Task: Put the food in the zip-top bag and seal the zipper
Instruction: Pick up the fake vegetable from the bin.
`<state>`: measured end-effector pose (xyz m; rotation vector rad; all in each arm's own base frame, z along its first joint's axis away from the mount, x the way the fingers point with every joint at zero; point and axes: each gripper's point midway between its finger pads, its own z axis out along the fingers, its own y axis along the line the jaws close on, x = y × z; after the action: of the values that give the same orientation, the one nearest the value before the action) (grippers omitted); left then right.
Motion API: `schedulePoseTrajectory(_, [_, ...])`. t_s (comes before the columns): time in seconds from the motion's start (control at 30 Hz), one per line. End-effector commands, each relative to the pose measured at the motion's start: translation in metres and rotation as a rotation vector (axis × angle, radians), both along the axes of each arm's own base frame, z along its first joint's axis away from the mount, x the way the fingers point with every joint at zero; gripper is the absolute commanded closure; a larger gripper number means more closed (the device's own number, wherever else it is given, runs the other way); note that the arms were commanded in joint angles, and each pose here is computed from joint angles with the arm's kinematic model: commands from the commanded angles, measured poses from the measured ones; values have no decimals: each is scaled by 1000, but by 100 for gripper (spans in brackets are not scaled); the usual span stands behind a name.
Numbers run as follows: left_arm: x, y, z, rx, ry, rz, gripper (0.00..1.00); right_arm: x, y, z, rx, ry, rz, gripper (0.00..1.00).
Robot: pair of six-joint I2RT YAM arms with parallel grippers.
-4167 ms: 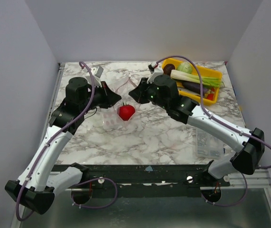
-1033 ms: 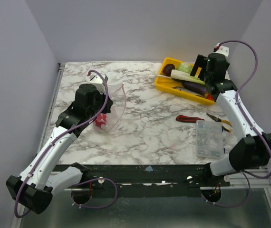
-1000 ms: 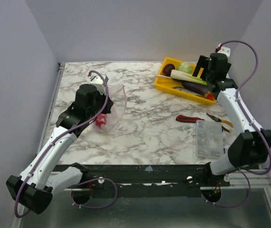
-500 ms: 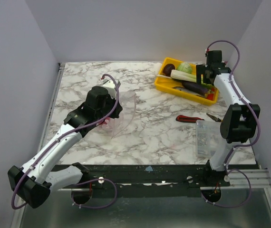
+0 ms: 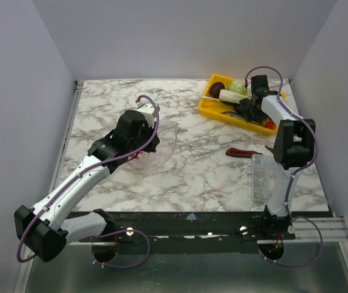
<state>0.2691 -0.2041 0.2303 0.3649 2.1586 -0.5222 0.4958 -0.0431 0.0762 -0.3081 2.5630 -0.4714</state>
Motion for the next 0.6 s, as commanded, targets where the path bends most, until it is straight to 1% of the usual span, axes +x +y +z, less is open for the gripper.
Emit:
schedulePoseTrajectory(0.0, [5,4,7,19,-16,18,100,2,3,3,-73,-2,63,15])
schedulePoseTrajectory(0.13, [6,3,5,20,-11,17,100,1,6,-4,-91,16,75,17])
schedulePoseTrajectory(0.2, [6,4,4,20,-10,17,100,2,11,-5,-95,12,94,20])
schedulePoseTrajectory(0.27, [6,3,5,18,-12,15,100,1,15,-8,-90,23,129,26])
schedulePoseTrajectory(0.37, [5,4,5,17,-14,18,100,-2,17,-11,-93,54,173,38])
schedulePoseTrajectory(0.5, [5,4,5,13,-17,17,100,-4,19,-3,-146,53,182,40])
schedulePoseTrajectory(0.57, [4,4,6,9,-23,17,100,-4,23,7,-155,40,195,43])
